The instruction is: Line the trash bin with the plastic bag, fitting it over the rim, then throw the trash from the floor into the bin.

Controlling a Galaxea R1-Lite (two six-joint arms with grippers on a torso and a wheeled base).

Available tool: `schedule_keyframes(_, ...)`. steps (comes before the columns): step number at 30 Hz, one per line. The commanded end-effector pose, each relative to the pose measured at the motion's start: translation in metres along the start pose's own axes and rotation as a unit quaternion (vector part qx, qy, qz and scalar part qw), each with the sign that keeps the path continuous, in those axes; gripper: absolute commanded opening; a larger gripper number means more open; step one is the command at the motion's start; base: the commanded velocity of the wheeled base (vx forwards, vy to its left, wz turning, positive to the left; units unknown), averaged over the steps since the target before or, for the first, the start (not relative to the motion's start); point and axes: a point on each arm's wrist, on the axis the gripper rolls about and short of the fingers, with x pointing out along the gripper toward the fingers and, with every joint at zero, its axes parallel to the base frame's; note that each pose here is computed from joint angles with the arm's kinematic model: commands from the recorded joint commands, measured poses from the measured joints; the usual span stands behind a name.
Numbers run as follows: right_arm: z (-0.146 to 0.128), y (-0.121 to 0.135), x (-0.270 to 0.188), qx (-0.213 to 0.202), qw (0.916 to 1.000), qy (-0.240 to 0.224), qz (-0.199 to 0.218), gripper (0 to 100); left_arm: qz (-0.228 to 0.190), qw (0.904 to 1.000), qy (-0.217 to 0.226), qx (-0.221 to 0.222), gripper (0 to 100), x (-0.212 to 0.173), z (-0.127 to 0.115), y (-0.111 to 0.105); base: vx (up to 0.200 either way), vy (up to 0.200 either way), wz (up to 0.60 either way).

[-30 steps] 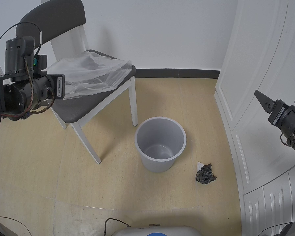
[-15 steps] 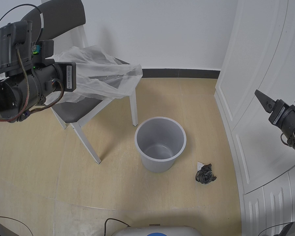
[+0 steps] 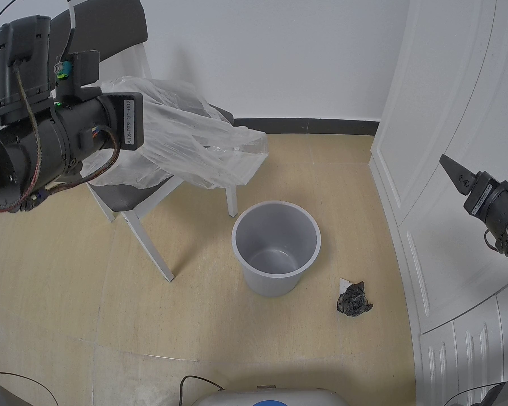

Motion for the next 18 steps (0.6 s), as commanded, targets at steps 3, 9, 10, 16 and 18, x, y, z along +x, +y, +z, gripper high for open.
schedule_keyframes(3, -0.001, -0.001, -0.006, -0.003, 1.0, 0.003, 0.007, 100, -0.024, 0.9997, -0.009, -0.004, 0, -0.007, 0.003, 0.001, 0.0, 0.0, 0.0)
schedule_keyframes(9, -0.001, -0.004, -0.016, -0.023, 0.9992, 0.006, 0.033, 100, -0.035, 0.9993, -0.015, -0.006, 0, -0.014, 0.005, 0.005, 0.0, 0.0, 0.0)
schedule_keyframes(10, -0.002, -0.004, -0.016, -0.024, 0.9991, 0.007, 0.035, 100, -0.035, 0.9993, -0.015, -0.006, 0, -0.014, 0.005, 0.005, 0.0, 0.0, 0.0)
schedule_keyframes(16, -0.011, -0.003, -0.025, -0.042, 0.9974, 0.025, 0.053, 100, -0.043, 0.9989, -0.016, -0.005, 0, -0.021, 0.004, 0.004, 0.0, 0.0, 0.0)
schedule_keyframes(18, -0.017, -0.005, -0.03, -0.06, 0.9957, 0.034, 0.062, 100, -0.05, 0.9985, -0.02, -0.006, 0, -0.024, 0.005, 0.002, 0.0, 0.0, 0.0)
